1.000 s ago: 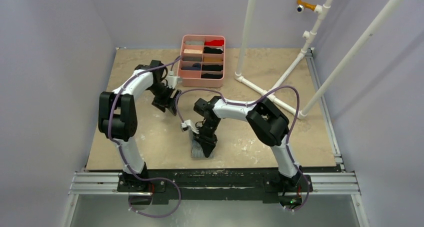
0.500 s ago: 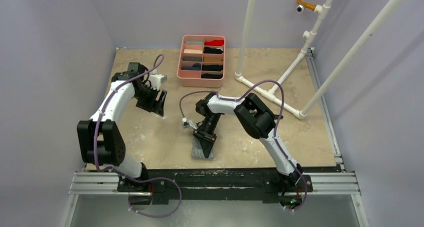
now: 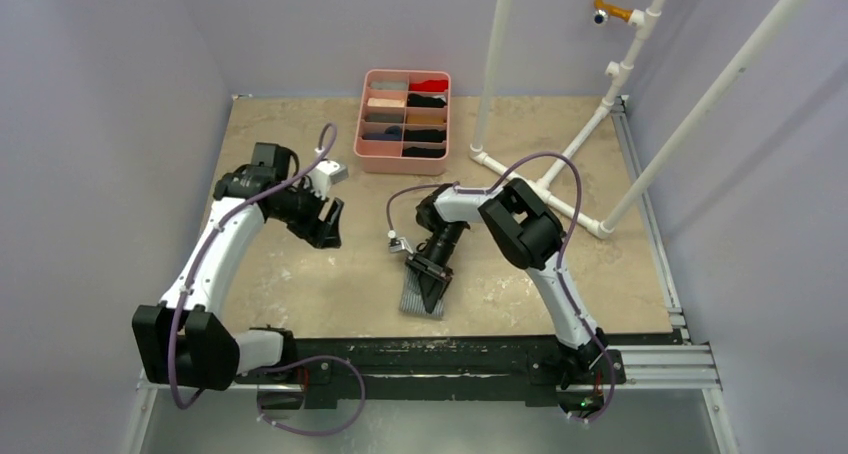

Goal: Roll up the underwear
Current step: Roll the underwear to the center of the board.

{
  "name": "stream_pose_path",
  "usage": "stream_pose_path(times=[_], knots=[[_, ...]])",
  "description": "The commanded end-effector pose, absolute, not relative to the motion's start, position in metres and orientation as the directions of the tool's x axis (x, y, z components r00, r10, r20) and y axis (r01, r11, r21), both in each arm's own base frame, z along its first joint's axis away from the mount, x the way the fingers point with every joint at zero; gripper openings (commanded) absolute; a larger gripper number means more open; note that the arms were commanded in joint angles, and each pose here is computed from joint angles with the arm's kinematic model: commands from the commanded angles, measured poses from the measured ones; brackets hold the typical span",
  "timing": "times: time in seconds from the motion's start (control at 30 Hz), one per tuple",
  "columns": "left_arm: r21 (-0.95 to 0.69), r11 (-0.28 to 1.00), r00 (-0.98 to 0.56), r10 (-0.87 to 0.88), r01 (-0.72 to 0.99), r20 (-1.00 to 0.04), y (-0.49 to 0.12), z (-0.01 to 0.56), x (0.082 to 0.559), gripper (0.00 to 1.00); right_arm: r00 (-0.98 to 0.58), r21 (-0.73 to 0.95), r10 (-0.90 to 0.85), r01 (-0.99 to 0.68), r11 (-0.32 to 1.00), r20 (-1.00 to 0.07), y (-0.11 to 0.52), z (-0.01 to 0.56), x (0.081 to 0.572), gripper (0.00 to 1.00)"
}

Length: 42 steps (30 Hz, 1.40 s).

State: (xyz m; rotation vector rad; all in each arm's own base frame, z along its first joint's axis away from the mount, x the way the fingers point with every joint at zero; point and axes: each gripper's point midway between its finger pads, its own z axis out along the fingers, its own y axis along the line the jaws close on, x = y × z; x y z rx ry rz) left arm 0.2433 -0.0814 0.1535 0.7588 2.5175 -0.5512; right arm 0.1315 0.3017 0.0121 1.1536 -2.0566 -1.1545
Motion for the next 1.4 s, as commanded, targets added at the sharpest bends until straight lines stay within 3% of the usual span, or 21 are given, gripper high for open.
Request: stream_pose_path(times=[0.0,0.23,0.7,1.37], knots=[[-0.228,0.573,-0.561,0.512,0.787,-0.65,-0.136,0.169,0.225,0.68,-0.331,0.571,-0.943,-0.771,0.282,0.018,0.24,-0.083,0.187,0.0],[-0.132,0.338,-0.324,0.606,0.932,-0.726,-0.212,0.166,0.205,0.68,-0.32,0.554,-0.947,-0.784,0.281,0.028,0.215,-0.081,0.206,0.0],[0.001,0.03,-0.021,0.74,1.0,-0.672,-0.322,0.093,0.183,0.68,-0.287,0.524,-0.958,-0.813,0.253,0.019,0.199,-0.077,0.23,0.0],[0.044,-0.005,0.035,0.69,0.999,-0.723,-0.346,0.053,0.179,0.68,-0.301,0.543,-0.954,-0.803,0.247,-0.011,0.206,-0.077,0.23,0.0]])
